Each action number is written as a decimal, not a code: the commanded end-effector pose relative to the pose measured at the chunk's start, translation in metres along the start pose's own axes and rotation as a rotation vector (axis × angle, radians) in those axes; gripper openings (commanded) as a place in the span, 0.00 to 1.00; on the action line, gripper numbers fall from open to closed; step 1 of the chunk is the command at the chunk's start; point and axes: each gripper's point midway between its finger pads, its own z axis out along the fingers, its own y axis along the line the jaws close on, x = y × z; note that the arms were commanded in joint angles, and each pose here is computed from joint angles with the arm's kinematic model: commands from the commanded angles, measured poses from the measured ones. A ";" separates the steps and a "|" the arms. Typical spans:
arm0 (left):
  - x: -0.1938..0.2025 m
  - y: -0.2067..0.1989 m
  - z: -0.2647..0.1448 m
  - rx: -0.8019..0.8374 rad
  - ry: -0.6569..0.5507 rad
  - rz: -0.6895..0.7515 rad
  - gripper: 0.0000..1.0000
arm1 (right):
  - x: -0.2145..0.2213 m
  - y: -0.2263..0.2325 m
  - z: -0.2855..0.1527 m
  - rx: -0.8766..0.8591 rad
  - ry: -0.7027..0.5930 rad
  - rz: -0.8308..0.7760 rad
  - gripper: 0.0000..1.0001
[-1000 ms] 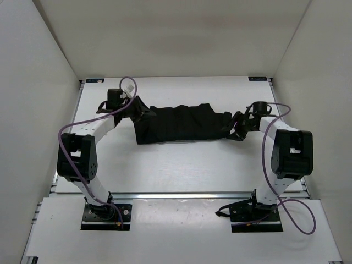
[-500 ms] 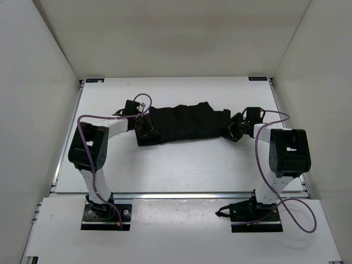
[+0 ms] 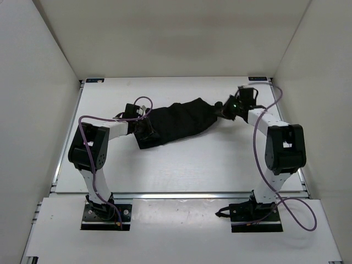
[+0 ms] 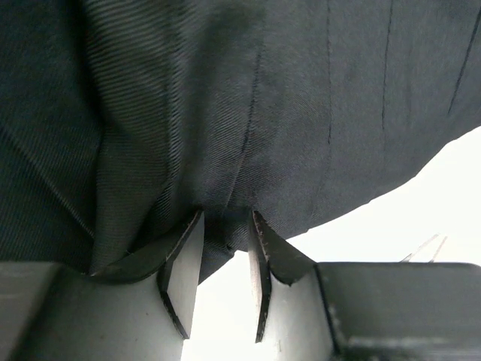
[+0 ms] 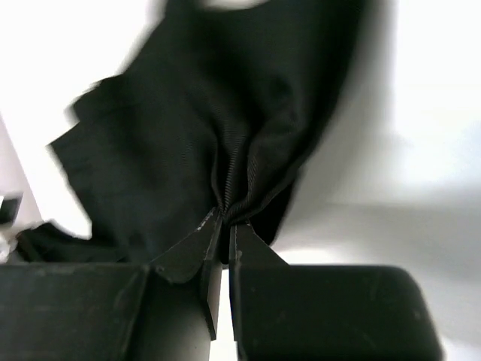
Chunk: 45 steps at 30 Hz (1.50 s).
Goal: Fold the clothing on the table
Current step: Fold the skirt
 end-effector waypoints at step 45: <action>-0.017 -0.013 -0.106 0.203 -0.164 -0.085 0.34 | 0.242 0.210 0.025 -0.466 0.558 -0.702 0.00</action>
